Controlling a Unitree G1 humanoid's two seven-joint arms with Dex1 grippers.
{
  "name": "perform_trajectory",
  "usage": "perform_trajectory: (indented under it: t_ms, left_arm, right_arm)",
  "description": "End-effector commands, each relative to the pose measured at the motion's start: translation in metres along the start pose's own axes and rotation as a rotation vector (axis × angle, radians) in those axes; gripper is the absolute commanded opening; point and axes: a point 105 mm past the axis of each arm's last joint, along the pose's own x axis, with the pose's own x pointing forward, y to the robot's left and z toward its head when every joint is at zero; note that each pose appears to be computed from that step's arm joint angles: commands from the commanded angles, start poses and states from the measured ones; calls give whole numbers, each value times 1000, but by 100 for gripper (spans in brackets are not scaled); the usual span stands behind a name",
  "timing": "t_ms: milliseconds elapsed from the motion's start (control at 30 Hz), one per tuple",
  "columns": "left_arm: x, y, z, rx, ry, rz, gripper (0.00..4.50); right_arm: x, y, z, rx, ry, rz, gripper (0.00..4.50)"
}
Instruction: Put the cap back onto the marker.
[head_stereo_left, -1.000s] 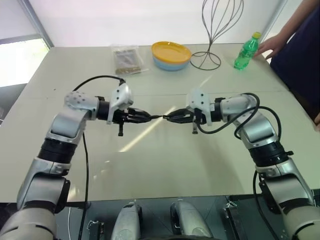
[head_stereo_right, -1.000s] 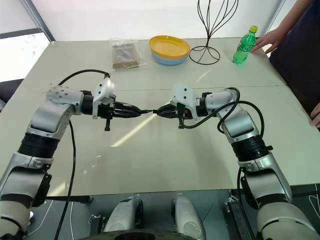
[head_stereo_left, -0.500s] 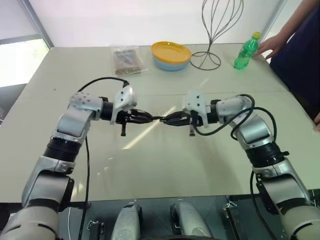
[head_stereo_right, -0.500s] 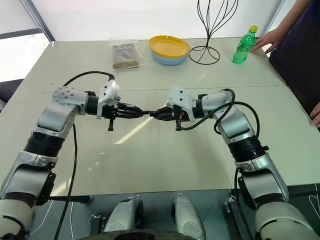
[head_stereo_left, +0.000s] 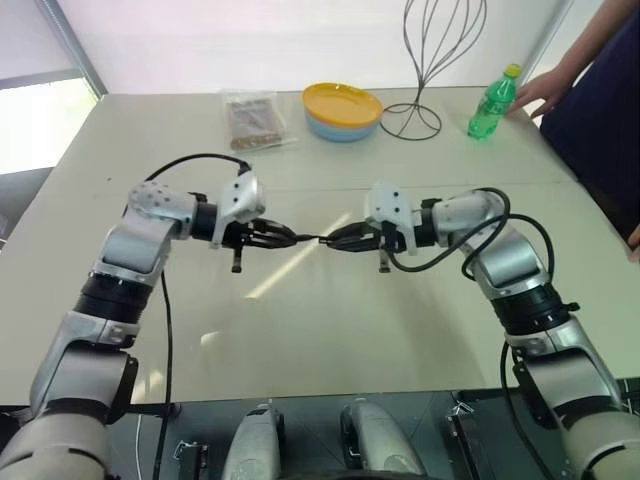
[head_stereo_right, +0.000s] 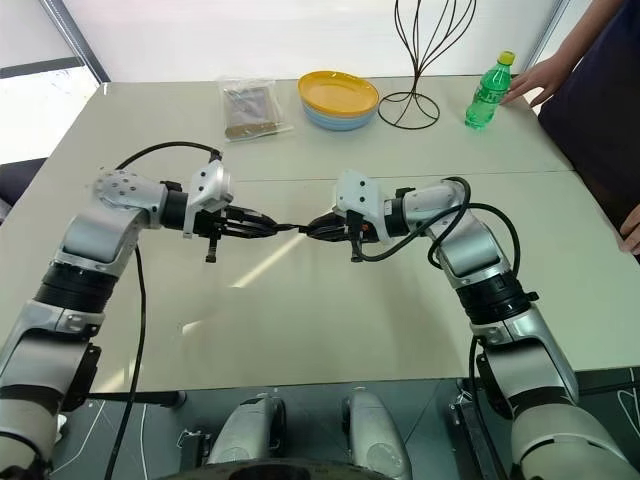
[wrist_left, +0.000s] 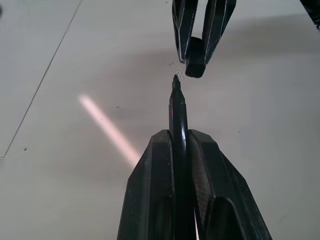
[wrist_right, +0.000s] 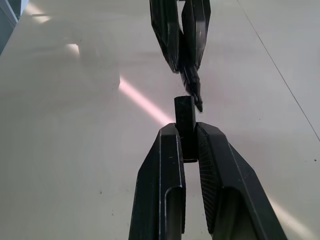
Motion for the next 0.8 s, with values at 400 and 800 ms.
perform_trajectory:
  t_ms: [400, 800]
  left_arm:
    - [-5, -5, 10, 34, -27, 3, 0]
    - [1, -8, 11, 33, -38, -15, 0]
  right_arm:
    - [-5, -7, 12, -49, -32, -29, 7]
    - [-3, -5, 14, -47, -42, -21, 7]
